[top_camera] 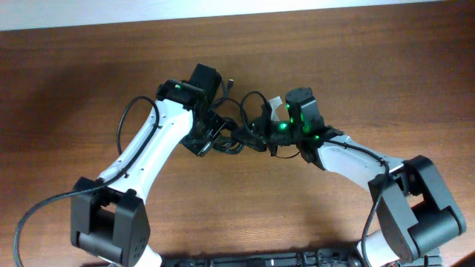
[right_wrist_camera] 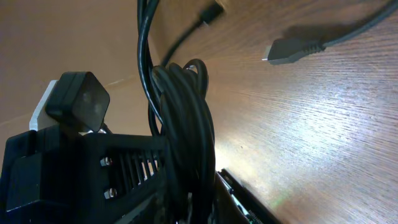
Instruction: Untangle cables
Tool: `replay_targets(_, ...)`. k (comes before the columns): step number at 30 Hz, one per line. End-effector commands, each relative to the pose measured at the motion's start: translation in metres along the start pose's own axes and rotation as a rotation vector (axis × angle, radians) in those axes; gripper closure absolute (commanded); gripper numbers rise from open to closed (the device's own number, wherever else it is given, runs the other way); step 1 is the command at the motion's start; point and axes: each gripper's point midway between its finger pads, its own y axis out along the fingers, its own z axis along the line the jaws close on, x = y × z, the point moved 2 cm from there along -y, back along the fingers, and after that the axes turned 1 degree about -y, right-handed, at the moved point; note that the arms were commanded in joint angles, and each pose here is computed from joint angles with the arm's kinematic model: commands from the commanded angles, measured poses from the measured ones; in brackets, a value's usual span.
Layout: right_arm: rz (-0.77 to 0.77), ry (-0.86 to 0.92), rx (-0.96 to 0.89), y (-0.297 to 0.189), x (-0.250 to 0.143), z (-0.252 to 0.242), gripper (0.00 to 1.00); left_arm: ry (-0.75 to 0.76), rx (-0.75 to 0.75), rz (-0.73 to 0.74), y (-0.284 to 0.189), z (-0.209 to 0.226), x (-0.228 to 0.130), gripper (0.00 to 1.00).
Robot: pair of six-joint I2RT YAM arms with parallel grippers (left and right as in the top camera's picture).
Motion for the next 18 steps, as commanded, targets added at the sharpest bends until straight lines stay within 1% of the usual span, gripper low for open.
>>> replay_targets(1,-0.052,-0.146,0.028,-0.007,0.012,0.017,0.42,-0.054,0.053,-0.141,-0.003,0.016,0.025,1.00)
replay_targets(2,-0.083,-0.312,0.012,-0.007,0.017,0.016,0.12,-0.057,0.060,-0.170,-0.004,0.018,0.030,1.00)
replay_targets(3,-0.079,-0.494,-0.010,-0.007,0.016,0.012,0.01,-0.071,0.061,-0.178,-0.005,0.020,0.036,1.00)
replay_targets(4,-0.074,-0.529,-0.019,-0.007,0.015,0.010,0.01,-0.085,0.059,-0.177,-0.006,0.022,0.040,1.00)
replay_targets(5,-0.071,-0.538,-0.022,-0.006,0.015,0.009,0.03,-0.105,0.052,-0.169,-0.008,0.023,0.044,1.00)
replay_targets(7,-0.039,-0.570,-0.028,0.005,0.002,0.009,0.22,-0.138,0.034,-0.129,-0.008,0.025,0.048,1.00)
replay_targets(8,-0.042,-0.622,-0.052,0.014,-0.004,0.008,0.24,-0.140,0.027,-0.119,-0.008,0.024,0.047,1.00)
replay_targets(9,-0.076,-0.646,-0.097,0.021,-0.004,0.004,0.29,-0.140,0.018,-0.104,-0.008,0.022,0.045,1.00)
replay_targets(10,-0.124,-0.649,-0.160,0.029,-0.003,-0.002,0.36,-0.140,0.009,-0.083,-0.008,0.020,0.042,1.00)
replay_targets(12,-0.143,-0.667,-0.187,0.036,-0.008,-0.003,0.37,-0.140,0.006,-0.073,-0.007,0.020,0.040,1.00)
replay_targets(13,-0.146,-0.667,-0.199,0.038,-0.008,-0.005,0.40,-0.140,0.006,-0.072,-0.007,0.020,0.040,1.00)
replay_targets(14,-0.164,-0.657,-0.231,0.037,-0.006,-0.010,0.47,-0.140,0.001,-0.061,-0.007,0.019,0.039,1.00)
replay_targets(15,-0.192,-0.646,-0.265,0.035,-0.001,-0.015,0.49,-0.139,-0.007,-0.039,-0.007,0.018,0.035,1.00)
replay_targets(16,-0.254,-0.575,-0.310,0.030,0.008,-0.021,0.51,-0.138,-0.022,0.004,-0.007,0.015,0.029,1.00)
replay_targets(18,-0.292,-0.513,-0.314,0.029,0.013,-0.022,0.51,-0.137,-0.039,0.054,-0.007,0.012,0.022,1.00)
